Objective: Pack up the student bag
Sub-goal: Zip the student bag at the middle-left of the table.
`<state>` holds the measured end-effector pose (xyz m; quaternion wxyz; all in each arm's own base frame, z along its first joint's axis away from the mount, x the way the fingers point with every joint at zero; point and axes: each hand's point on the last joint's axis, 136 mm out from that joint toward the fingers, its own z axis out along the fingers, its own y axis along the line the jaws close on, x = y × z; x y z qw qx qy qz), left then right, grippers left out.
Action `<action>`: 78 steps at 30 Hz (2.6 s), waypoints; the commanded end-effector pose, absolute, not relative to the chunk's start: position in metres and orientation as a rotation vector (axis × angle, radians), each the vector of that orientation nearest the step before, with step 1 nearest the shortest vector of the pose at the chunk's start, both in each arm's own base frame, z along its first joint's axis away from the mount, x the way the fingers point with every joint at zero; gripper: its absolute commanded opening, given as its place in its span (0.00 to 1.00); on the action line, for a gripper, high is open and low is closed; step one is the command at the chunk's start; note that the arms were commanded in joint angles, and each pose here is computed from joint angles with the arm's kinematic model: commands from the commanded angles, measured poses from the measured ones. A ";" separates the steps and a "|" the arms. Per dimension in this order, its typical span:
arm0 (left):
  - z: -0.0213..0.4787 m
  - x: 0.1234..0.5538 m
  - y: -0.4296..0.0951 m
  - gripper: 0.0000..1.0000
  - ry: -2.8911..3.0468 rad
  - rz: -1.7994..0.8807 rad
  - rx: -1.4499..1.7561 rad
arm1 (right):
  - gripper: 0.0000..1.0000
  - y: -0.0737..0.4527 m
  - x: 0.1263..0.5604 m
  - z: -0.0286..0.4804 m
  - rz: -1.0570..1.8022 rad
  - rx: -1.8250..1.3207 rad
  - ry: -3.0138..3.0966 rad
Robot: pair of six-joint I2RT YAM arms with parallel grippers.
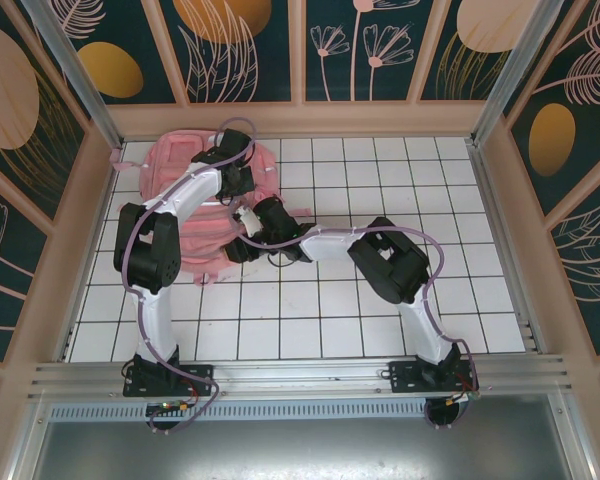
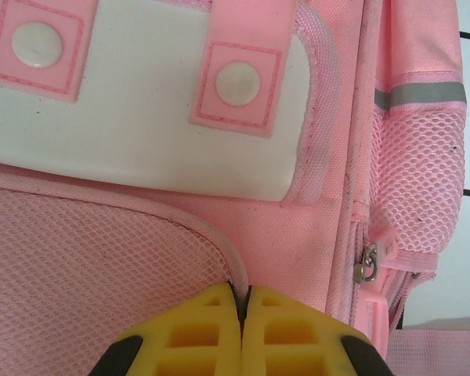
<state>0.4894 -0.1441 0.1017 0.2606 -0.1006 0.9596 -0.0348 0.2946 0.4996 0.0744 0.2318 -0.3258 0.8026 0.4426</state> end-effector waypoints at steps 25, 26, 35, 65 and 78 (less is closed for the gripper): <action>0.090 0.491 -0.157 0.00 2.626 -0.184 -0.295 | 0.49 0.513 0.302 0.122 1.297 -0.914 2.090; 0.090 0.491 -0.157 0.00 2.626 -0.187 -0.295 | 0.46 0.515 0.299 0.120 1.284 -0.932 2.093; 0.088 0.492 -0.158 0.00 2.631 -0.186 -0.291 | 0.24 0.521 0.288 0.112 1.258 -0.989 2.095; 0.085 0.493 -0.158 0.00 2.639 -0.180 -0.295 | 0.27 0.534 0.272 0.093 1.147 -1.067 2.100; 0.087 0.488 -0.156 0.00 2.639 -0.182 -0.273 | 0.00 0.488 0.298 0.089 0.869 -0.857 2.150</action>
